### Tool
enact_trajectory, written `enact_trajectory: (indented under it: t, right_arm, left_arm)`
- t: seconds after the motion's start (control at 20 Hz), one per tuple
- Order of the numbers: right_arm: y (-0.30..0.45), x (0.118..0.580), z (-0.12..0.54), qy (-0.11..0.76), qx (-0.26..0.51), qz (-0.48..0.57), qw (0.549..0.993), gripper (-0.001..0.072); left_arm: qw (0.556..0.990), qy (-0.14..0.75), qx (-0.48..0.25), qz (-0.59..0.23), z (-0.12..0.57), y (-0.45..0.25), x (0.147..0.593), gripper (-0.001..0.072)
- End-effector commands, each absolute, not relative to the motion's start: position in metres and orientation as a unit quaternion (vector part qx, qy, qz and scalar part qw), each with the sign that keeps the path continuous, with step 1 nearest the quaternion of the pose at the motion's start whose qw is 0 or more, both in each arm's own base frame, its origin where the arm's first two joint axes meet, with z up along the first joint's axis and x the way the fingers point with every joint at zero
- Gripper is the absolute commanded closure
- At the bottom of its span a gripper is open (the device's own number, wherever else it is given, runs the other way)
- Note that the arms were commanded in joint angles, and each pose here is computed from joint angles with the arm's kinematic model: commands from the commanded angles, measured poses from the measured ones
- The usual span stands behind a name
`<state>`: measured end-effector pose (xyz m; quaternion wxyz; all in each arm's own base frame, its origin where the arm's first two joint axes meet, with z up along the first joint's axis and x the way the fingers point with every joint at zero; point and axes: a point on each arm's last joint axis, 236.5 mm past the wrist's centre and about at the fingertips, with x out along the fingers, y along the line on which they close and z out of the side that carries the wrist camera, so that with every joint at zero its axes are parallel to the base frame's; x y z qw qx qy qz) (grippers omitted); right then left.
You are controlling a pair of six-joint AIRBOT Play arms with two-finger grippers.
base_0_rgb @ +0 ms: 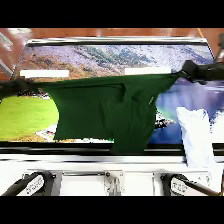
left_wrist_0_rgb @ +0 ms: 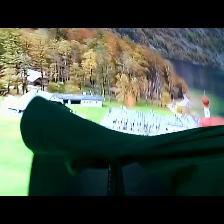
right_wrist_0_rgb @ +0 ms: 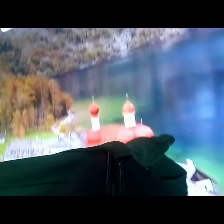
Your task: Fold the shirts.
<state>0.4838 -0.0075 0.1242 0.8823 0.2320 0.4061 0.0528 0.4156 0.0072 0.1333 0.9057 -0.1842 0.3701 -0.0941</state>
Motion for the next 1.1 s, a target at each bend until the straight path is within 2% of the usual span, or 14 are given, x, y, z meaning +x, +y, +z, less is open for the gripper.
enact_trajectory:
  t: [0.0,0.1,0.25,0.3,0.4,0.45,0.5,0.55,0.65,0.7,0.8,0.85,0.9,1.05]
  right_arm:
    - [0.016,0.547,0.079,0.365,0.264,0.049,0.892,0.0650]
    - [0.035,0.558,0.055,0.372,0.259,0.053,0.890,0.0650]
    - [0.066,0.551,0.013,0.424,0.252,0.074,0.866,0.0650]
    - [0.074,0.548,0.008,0.434,0.252,0.080,0.861,0.0639]
    - [0.079,0.549,0.015,0.428,0.253,0.085,0.863,0.0622]
    - [0.075,0.546,0.027,0.429,0.252,0.089,0.863,0.0508]
    - [0.070,0.540,0.041,0.430,0.248,0.094,0.863,0.0223]
    - [0.060,0.531,0.054,0.434,0.226,0.097,0.867,0.0104]
    - [0.020,0.499,0.062,0.469,0.160,0.069,0.866,0.0103]
    - [-0.004,0.474,0.055,0.510,0.132,0.046,0.849,0.0104]
    - [-0.038,0.414,0.029,0.610,0.119,0.018,0.783,0.0104]
    - [-0.040,0.386,0.014,0.651,0.131,0.033,0.747,0.0105]
    - [-0.034,0.364,0.000,0.678,0.158,0.052,0.716,0.0104]
    - [-0.002,0.332,-0.037,0.693,0.270,0.092,0.662,0.0102]
  left_arm:
    - [0.894,0.364,-0.249,-0.078,0.082,0.002,0.470,0.0666]
    - [0.877,0.399,-0.255,-0.084,0.046,-0.010,0.476,0.0665]
    - [0.847,0.452,-0.263,-0.097,0.002,-0.029,0.472,0.0663]
    - [0.839,0.464,-0.265,-0.101,-0.006,-0.033,0.470,0.0634]
    - [0.829,0.478,-0.269,-0.105,-0.010,-0.032,0.463,0.0445]
    - [0.823,0.487,-0.272,-0.110,-0.008,-0.027,0.457,0.0339]
    - [0.813,0.502,-0.272,-0.116,-0.004,-0.019,0.449,0.0267]
    - [0.799,0.523,-0.272,-0.117,0.000,-0.006,0.436,0.0251]
    - [0.755,0.582,-0.288,-0.090,-0.004,0.027,0.398,0.0251]
    - [0.725,0.618,-0.294,-0.078,-0.011,0.041,0.371,0.0251]
    - [0.678,0.666,-0.306,-0.060,-0.029,0.056,0.327,0.0239]
    - [0.659,0.677,-0.323,-0.054,-0.041,0.053,0.309,0.0099]
    - [0.641,0.687,-0.338,-0.050,-0.055,0.047,0.293,-0.0001]
    - [0.614,0.706,-0.350,-0.050,-0.091,0.030,0.260,-0.0001]
